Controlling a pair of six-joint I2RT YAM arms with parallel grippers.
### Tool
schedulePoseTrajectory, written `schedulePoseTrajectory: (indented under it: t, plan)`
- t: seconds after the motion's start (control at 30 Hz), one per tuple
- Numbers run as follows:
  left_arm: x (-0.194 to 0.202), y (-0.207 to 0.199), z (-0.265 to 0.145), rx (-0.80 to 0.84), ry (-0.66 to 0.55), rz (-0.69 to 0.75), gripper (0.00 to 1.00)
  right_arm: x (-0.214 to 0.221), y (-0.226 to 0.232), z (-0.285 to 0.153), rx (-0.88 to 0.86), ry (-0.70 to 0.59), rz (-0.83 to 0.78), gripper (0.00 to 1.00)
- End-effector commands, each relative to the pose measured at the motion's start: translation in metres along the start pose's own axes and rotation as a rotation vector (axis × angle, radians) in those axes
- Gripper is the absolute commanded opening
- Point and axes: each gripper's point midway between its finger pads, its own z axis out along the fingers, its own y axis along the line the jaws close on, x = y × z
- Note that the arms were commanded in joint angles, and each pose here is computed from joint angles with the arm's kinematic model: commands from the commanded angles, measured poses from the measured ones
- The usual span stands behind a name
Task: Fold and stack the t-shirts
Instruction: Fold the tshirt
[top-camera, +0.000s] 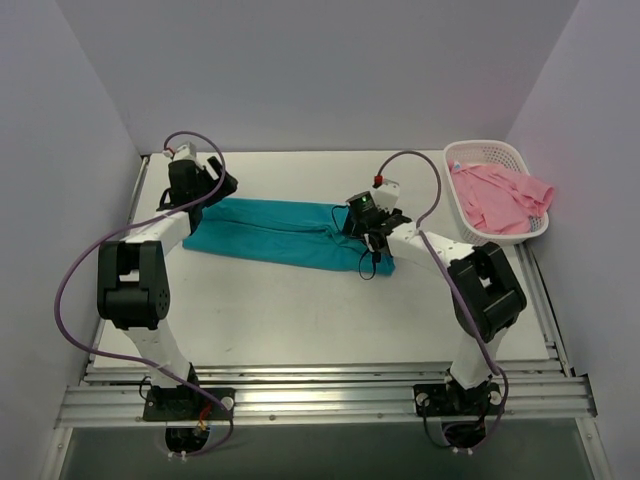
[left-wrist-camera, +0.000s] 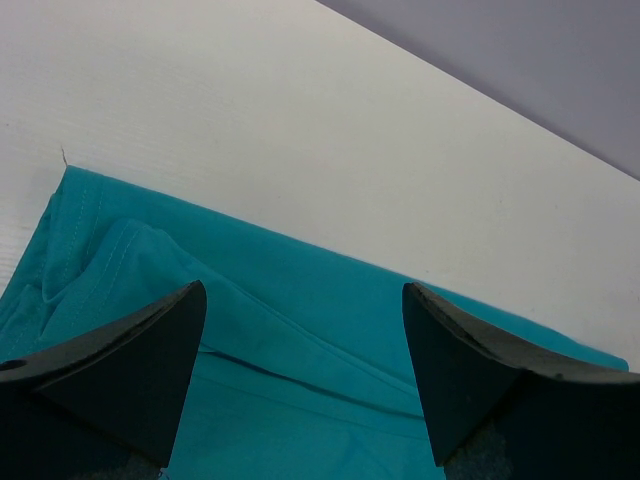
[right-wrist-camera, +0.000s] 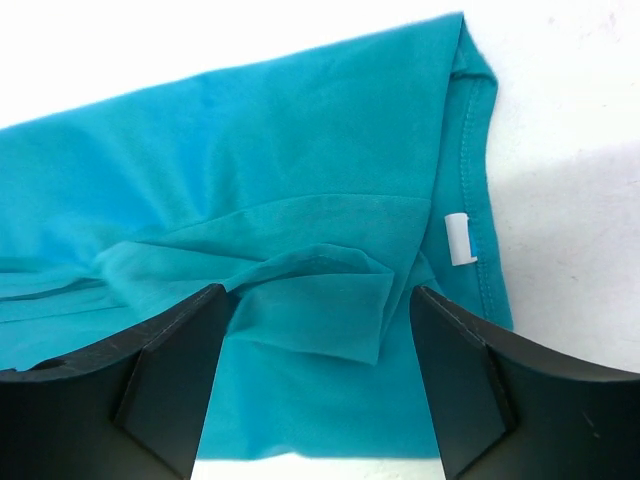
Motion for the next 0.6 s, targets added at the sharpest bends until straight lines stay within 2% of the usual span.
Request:
schedulePoseTrajectory:
  t: [0.0,0.17,0.57]
  plan:
    - [-0.023,-0.011,-0.001,0.032,-0.061,0.014,0.88,-0.029,-0.004,-0.027,0.016,-0.075,0.009,0.70]
    - [-0.022,-0.012,0.000,0.032,-0.061,0.016,0.88,-0.028,-0.007,-0.025,0.029,-0.076,0.002,0.67]
    - [-0.020,-0.011,0.001,0.028,-0.056,0.020,0.88,-0.001,-0.007,0.013,0.049,-0.019,-0.008,0.56]
